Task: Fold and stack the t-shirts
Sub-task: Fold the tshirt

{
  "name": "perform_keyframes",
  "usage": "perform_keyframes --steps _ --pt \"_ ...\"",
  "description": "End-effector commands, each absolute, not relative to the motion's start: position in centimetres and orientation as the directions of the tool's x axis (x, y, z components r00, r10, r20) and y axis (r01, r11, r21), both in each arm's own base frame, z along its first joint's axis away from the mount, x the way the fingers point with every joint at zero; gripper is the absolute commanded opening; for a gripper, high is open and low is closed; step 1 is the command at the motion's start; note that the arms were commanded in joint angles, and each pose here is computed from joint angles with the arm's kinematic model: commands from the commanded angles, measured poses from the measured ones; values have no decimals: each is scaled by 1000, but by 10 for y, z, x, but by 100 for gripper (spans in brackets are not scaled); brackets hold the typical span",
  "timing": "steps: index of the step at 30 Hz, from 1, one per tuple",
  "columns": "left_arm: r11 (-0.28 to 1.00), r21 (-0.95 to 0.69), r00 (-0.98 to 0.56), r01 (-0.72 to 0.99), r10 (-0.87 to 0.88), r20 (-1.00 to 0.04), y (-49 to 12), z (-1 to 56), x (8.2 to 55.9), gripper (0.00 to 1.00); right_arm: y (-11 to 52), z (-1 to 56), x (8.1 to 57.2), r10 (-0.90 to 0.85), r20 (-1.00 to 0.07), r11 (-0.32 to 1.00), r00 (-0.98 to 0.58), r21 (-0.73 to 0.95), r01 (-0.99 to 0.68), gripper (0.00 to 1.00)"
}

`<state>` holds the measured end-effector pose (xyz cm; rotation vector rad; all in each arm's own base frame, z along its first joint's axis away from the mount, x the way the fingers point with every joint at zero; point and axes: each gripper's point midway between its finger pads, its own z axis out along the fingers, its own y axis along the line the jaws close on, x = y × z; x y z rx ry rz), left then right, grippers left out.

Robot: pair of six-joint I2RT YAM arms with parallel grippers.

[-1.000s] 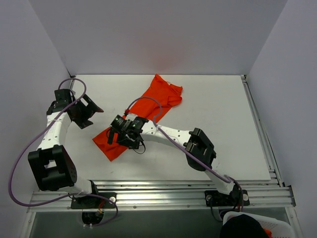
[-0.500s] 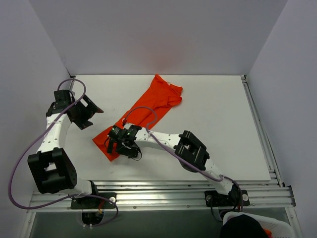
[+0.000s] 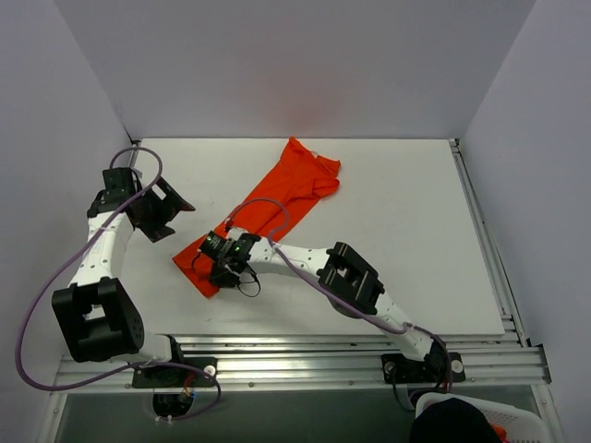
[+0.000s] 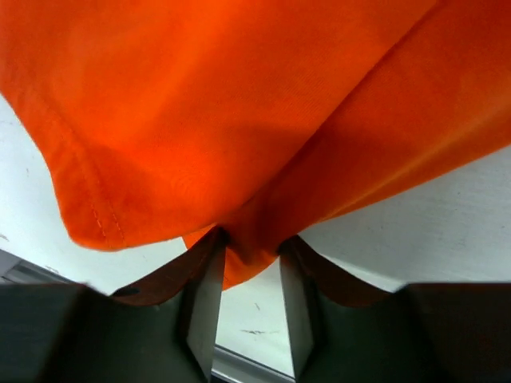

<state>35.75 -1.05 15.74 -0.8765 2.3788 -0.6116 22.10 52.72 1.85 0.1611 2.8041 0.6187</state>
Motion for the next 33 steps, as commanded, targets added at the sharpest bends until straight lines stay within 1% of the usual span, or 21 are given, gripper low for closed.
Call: perform_keyframes --steps 1,3,4,5,6,9,10,11,12,13,15,20,21,23,24,26,27,28,29,32,33 --pt "715 -564 -658 -413 -663 -358 -15 168 354 96 485 -45 208 158 -198 959 -967 263 103 17" --pt "721 -560 -663 -407 -655 -362 -17 168 354 96 474 -50 203 158 -192 963 -969 247 108 9" --pt "724 -557 -666 -407 -652 -362 -18 167 353 96 472 -52 202 164 -193 962 -967 250 113 3" --pt "727 -555 -667 -405 -650 -364 -18 167 353 96 470 -50 201 166 -194 961 -967 251 115 0" --pt "731 -551 -672 -403 -645 -364 -20 165 353 96 459 -56 197 165 -190 967 -968 225 121 0" --pt "740 -544 -681 -394 -633 -367 -23 163 353 96 440 -47 194 184 -211 968 -960 211 139 0" --pt "743 -541 -683 -394 -631 -368 -24 162 353 96 416 -59 183 183 -201 975 -962 160 152 0" --pt "744 -542 -685 -391 -628 -369 -25 162 353 96 410 -44 182 210 -212 968 -954 180 173 0" --pt "749 -541 -692 -382 -620 -370 -29 162 353 96 384 -54 171 215 -204 973 -955 131 191 0" --pt "751 -540 -693 -380 -618 -371 -29 161 353 96 373 -52 166 228 -204 971 -952 124 206 0" --pt "752 -540 -697 -378 -615 -369 -31 159 354 96 359 -32 158 271 -208 958 -940 153 243 0" --pt "748 -549 -710 -373 -611 -351 -38 151 356 96 297 -7 131 327 -225 945 -918 105 311 0" --pt "749 -548 -712 -373 -610 -349 -39 150 356 96 283 -3 126 329 -229 944 -916 70 321 0" --pt "749 -547 -713 -374 -609 -348 -40 149 356 96 269 11 121 353 -235 935 -906 70 347 0" --pt "749 -545 -714 -377 -610 -345 -40 148 355 96 249 11 113 348 -237 935 -907 15 355 0" --pt "748 -547 -713 -376 -611 -345 -40 147 356 96 234 23 108 375 -246 923 -894 14 384 0" --pt "747 -549 -715 -375 -610 -341 -41 147 356 96 213 23 100 376 -249 916 -893 -46 398 0" --pt "745 -552 -714 -375 -612 -340 -42 147 356 96 208 30 99 401 -258 907 -879 -24 420 0" --pt "745 -553 -718 -374 -610 -335 -43 145 355 96 193 26 93 405 -258 900 -877 -56 432 0" --pt "750 -553 -723 -362 -601 -342 -47 146 352 96 185 24 91 443 -243 888 -863 -17 460 0" --pt "754 -551 -729 -358 -594 -339 -50 144 349 96 184 23 91 443 -242 888 -863 -17 460 16"
